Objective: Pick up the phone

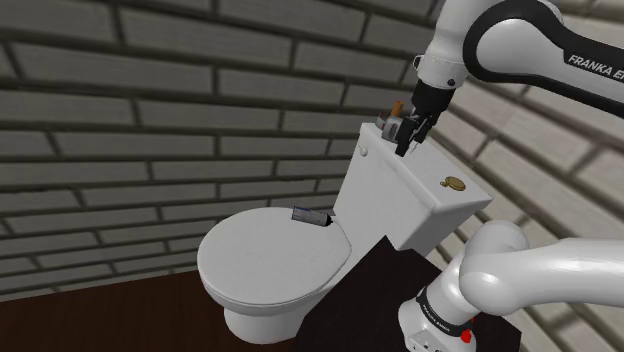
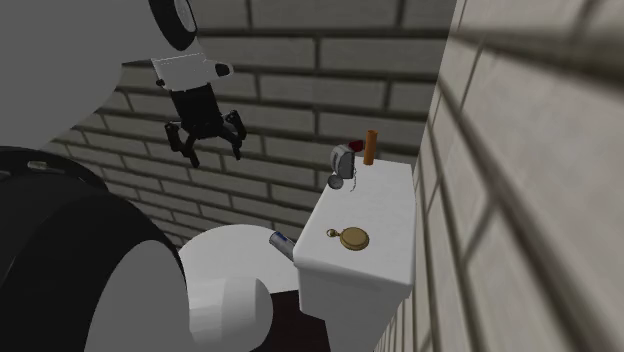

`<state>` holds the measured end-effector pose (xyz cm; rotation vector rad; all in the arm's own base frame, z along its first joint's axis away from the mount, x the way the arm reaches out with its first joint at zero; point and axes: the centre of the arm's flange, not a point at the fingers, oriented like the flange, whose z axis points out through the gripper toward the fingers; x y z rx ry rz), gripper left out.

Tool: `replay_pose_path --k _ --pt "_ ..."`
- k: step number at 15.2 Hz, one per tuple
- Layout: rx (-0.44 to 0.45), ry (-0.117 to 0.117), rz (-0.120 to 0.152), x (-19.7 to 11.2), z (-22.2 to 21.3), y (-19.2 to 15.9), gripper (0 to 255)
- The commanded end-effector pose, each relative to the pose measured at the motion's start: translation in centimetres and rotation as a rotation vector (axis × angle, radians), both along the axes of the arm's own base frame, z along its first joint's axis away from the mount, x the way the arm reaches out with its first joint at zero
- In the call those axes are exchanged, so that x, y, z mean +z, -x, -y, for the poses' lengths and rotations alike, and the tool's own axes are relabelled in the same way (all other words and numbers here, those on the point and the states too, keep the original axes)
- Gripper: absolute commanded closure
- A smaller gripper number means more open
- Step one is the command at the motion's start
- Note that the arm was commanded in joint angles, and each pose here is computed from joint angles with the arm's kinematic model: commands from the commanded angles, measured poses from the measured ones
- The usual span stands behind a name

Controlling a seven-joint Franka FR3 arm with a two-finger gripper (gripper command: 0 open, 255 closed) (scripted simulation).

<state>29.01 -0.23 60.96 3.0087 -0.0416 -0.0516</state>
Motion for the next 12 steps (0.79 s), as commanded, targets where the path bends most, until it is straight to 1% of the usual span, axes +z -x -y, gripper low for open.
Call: replay_pose_path --k 1,12 --pt "0.000 0.000 0.000 0.0 0.0 0.0 0" --pt "-0.020 -0.046 0.013 -1.9 12.8 -7.6 0"
